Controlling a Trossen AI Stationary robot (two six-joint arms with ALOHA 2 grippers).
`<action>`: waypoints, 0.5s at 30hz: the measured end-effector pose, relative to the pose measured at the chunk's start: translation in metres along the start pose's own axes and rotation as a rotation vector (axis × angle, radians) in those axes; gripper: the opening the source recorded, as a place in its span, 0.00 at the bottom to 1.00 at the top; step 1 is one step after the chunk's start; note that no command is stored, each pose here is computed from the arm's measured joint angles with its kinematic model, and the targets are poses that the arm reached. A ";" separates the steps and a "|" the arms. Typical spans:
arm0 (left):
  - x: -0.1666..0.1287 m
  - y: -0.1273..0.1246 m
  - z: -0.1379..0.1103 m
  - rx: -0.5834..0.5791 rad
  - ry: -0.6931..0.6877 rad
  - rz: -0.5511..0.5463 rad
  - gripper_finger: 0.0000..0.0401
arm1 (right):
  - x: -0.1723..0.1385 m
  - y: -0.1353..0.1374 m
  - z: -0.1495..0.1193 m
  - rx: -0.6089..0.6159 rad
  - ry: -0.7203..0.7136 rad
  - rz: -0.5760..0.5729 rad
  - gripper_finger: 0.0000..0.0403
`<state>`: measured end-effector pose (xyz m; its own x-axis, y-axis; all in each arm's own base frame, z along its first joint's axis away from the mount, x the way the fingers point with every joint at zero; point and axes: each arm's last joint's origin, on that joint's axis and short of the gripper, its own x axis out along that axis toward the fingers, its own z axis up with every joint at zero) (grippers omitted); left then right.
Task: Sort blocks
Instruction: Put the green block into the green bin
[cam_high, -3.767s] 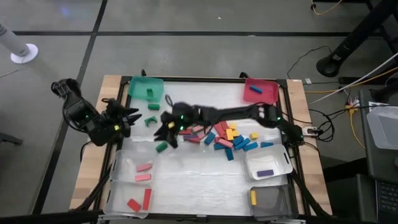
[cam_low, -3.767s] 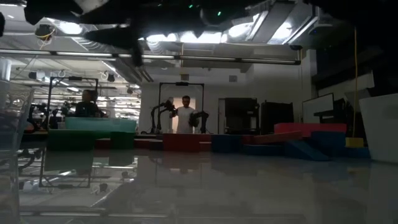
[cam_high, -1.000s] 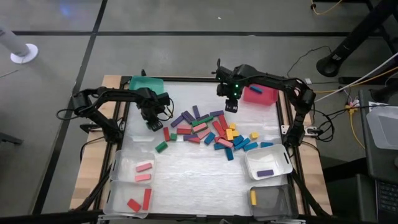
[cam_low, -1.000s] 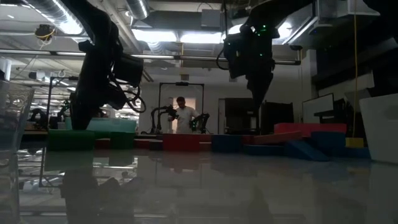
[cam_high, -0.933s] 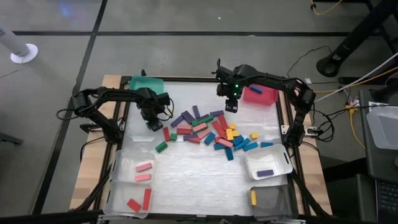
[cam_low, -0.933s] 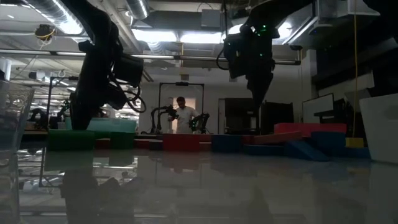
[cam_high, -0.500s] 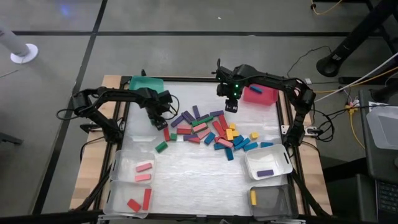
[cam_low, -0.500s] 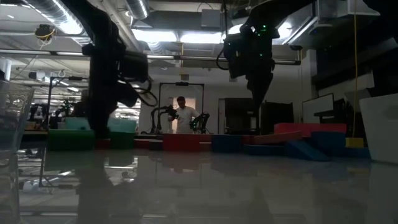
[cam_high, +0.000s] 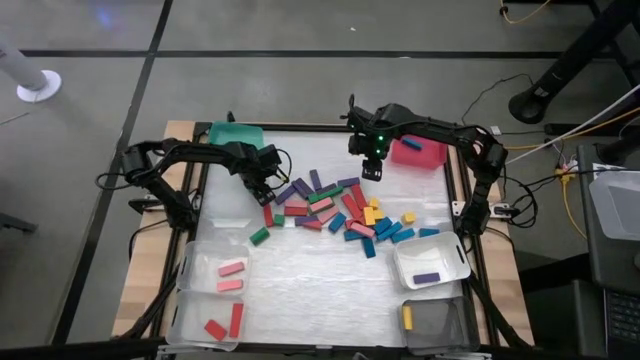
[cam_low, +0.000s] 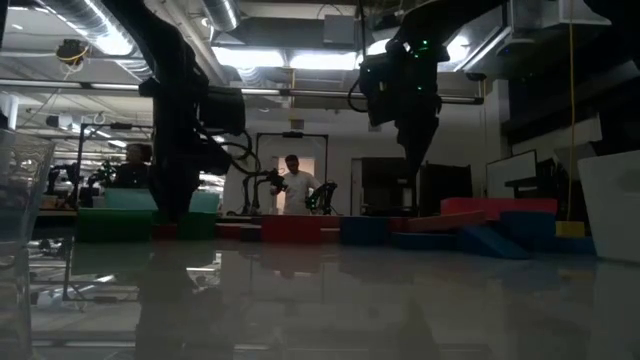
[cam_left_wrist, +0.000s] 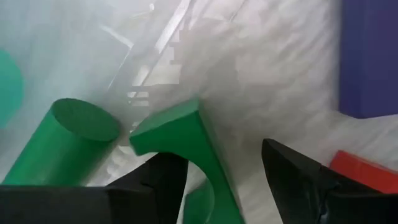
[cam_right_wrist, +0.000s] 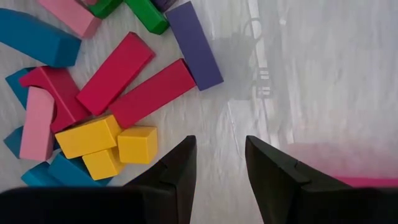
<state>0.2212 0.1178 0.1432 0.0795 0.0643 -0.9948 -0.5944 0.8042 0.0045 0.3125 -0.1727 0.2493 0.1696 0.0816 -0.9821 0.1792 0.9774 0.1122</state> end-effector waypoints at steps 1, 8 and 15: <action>0.000 -0.001 0.000 0.006 -0.001 0.001 0.48 | 0.000 0.000 0.000 0.000 0.000 0.001 0.34; -0.001 0.000 0.002 0.024 -0.026 0.006 0.48 | 0.000 0.000 0.000 0.010 -0.002 0.002 0.34; 0.000 0.000 0.001 0.004 -0.022 0.021 0.29 | 0.000 0.000 0.000 0.025 -0.007 0.003 0.34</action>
<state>0.2221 0.1191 0.1430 0.0843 0.0941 -0.9920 -0.5933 0.8046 0.0259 0.3129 -0.1726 0.2496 0.1766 0.0829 -0.9808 0.2033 0.9719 0.1187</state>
